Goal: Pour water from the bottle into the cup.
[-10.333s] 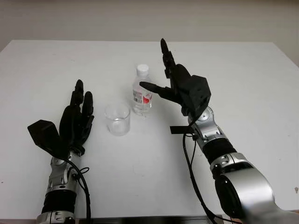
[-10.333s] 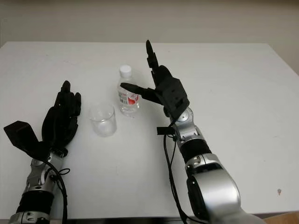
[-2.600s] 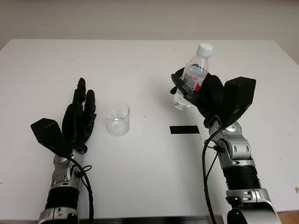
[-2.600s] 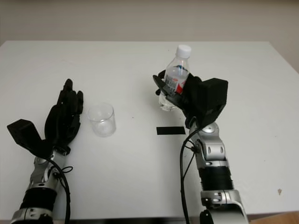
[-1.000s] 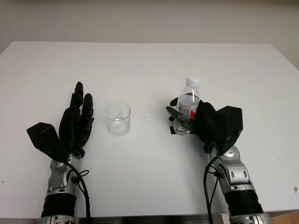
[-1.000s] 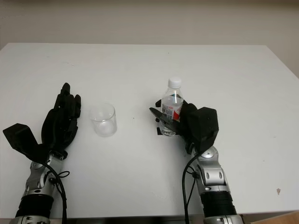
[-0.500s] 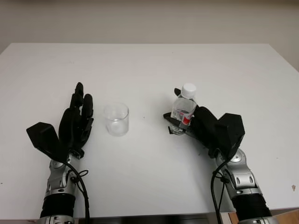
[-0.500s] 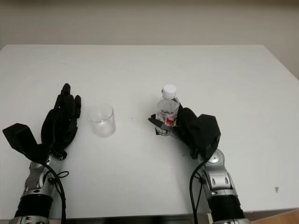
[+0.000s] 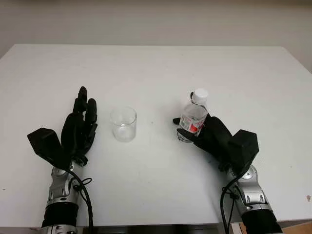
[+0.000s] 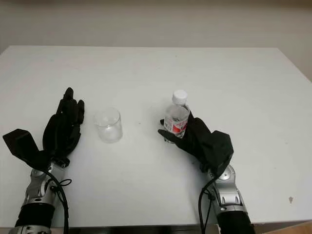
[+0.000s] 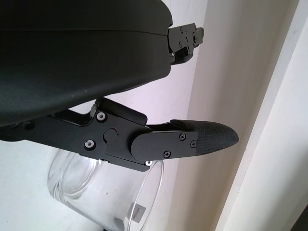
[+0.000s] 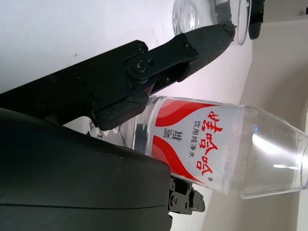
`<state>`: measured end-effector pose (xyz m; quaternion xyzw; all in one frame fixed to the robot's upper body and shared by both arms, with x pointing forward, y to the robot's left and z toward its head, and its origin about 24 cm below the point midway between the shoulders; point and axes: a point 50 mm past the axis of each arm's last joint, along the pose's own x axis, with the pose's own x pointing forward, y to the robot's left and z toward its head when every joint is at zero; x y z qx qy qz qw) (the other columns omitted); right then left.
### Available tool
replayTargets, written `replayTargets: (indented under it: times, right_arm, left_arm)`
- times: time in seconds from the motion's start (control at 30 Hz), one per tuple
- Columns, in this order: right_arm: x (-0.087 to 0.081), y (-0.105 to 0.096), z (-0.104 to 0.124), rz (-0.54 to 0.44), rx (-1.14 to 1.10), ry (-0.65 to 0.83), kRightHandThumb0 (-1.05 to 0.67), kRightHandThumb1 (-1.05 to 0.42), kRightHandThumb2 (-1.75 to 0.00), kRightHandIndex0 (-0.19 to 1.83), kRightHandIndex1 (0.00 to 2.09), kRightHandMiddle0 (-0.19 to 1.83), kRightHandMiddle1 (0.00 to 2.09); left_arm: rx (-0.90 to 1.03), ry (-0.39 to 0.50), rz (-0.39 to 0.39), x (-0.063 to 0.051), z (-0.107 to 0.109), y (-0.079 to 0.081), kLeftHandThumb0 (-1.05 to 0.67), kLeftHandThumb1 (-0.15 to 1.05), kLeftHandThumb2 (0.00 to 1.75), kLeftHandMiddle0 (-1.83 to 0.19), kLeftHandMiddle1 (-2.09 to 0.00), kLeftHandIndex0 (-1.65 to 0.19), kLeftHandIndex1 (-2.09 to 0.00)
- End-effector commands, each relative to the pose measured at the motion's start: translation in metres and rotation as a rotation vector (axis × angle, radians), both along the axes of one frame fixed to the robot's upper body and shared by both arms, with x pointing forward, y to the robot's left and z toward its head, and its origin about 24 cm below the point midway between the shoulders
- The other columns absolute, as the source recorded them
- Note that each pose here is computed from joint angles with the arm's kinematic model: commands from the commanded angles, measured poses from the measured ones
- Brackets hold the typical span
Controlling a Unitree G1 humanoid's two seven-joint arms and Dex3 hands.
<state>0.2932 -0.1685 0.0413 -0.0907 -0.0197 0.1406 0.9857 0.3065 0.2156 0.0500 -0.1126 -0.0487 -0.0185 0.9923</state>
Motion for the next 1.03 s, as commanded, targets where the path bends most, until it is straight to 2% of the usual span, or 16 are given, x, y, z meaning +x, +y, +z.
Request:
replayTargets:
  times: [0.0, 0.17, 0.37, 0.67, 1.0]
  right_arm:
    - [-0.0036, -0.0095, -0.0078, -0.046, -0.003, 0.021, -0.98, -0.94, -0.06, -0.19, 0.00, -0.19, 0.00]
    - [-0.0032, -0.0093, -0.0067, -0.056, 0.042, -0.023, -1.00, -0.94, -0.05, -0.19, 0.00, -0.19, 0.00]
    - [-0.0010, -0.0104, -0.0071, -0.090, 0.128, -0.025, -0.94, -0.93, -0.05, -0.19, 0.00, -0.19, 0.00]
    - [0.0013, -0.0118, -0.0076, -0.128, 0.136, -0.045, -0.94, -0.94, -0.06, -0.19, 0.00, -0.19, 0.00]
    - [-0.0029, -0.0037, -0.0090, -0.046, 0.167, -0.045, -0.95, -0.92, -0.05, -0.19, 0.00, -0.19, 0.00]
  left_arm:
    - [0.012, -0.010, -0.003, 0.0011, 0.0021, 0.0018, -0.70, 1.05, 0.44, 0.14, -0.05, 0.14, -0.05]
    - [0.011, -0.006, -0.003, 0.0021, 0.0016, 0.0021, -0.71, 1.05, 0.43, 0.13, -0.05, 0.15, -0.05]
    - [0.004, -0.006, 0.002, 0.0021, 0.0013, 0.0011, -0.71, 1.05, 0.42, 0.13, -0.05, 0.14, -0.06]
    - [0.005, -0.008, -0.001, 0.0024, 0.0009, 0.0013, -0.71, 1.05, 0.42, 0.13, -0.05, 0.15, -0.05]
    - [-0.001, -0.007, 0.000, 0.0018, 0.0005, 0.0005, -0.72, 1.05, 0.41, 0.12, -0.06, 0.14, -0.06]
